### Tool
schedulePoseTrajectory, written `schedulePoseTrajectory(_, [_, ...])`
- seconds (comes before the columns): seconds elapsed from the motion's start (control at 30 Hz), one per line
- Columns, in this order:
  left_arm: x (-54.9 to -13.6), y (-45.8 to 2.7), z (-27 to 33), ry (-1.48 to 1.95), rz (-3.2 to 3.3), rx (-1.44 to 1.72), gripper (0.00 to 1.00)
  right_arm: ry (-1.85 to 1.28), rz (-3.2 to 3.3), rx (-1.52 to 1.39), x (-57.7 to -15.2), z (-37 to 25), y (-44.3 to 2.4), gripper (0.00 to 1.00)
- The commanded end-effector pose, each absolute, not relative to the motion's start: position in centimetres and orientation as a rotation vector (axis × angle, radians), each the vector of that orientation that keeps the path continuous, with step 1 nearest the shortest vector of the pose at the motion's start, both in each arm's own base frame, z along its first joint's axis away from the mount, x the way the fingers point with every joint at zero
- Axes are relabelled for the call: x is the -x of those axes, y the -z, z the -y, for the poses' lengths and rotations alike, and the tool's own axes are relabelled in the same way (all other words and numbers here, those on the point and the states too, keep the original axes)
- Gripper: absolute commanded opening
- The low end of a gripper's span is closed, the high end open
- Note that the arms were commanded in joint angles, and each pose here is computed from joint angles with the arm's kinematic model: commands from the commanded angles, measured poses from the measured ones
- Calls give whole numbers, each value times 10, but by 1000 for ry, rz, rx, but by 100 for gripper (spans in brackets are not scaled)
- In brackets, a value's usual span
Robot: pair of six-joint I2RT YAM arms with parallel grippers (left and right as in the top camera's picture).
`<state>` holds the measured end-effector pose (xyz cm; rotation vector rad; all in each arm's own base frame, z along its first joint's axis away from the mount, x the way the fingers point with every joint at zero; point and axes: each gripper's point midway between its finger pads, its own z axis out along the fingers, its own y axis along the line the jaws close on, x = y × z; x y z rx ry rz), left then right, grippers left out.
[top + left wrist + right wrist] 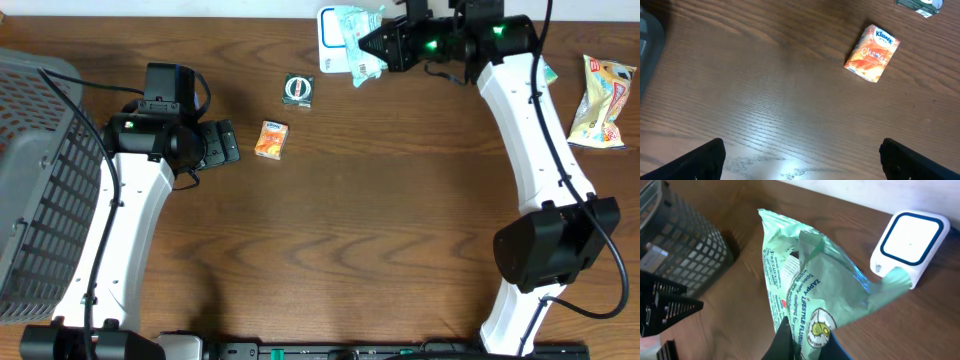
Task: Scan the item barcode
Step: 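Lift the wipe pouch and hold it up to the scanner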
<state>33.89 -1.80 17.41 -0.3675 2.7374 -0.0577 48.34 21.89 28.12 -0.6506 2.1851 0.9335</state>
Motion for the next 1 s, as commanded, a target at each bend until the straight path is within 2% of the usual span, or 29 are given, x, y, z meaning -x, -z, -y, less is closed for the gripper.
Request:
schedulePoseTrajectory(0.0, [-340,-174,16,38,-2739,364,98,-972,-2185,640,-481,-223,-284,1])
schedulePoseTrajectory(0.6, [-340,-174,16,38,-2739,364,98,-902,-2223,611,-488,-218,-272,1])
schedulePoseTrajectory(0.77, [-340,-174,16,38,-2739,364,98,-442,-2418,425,-511,-194,-221,1])
schedulePoseTrajectory(0.97, [-340,-174,16,38,-2739,364,98,534,-2327,241,-544,-156,-176,1])
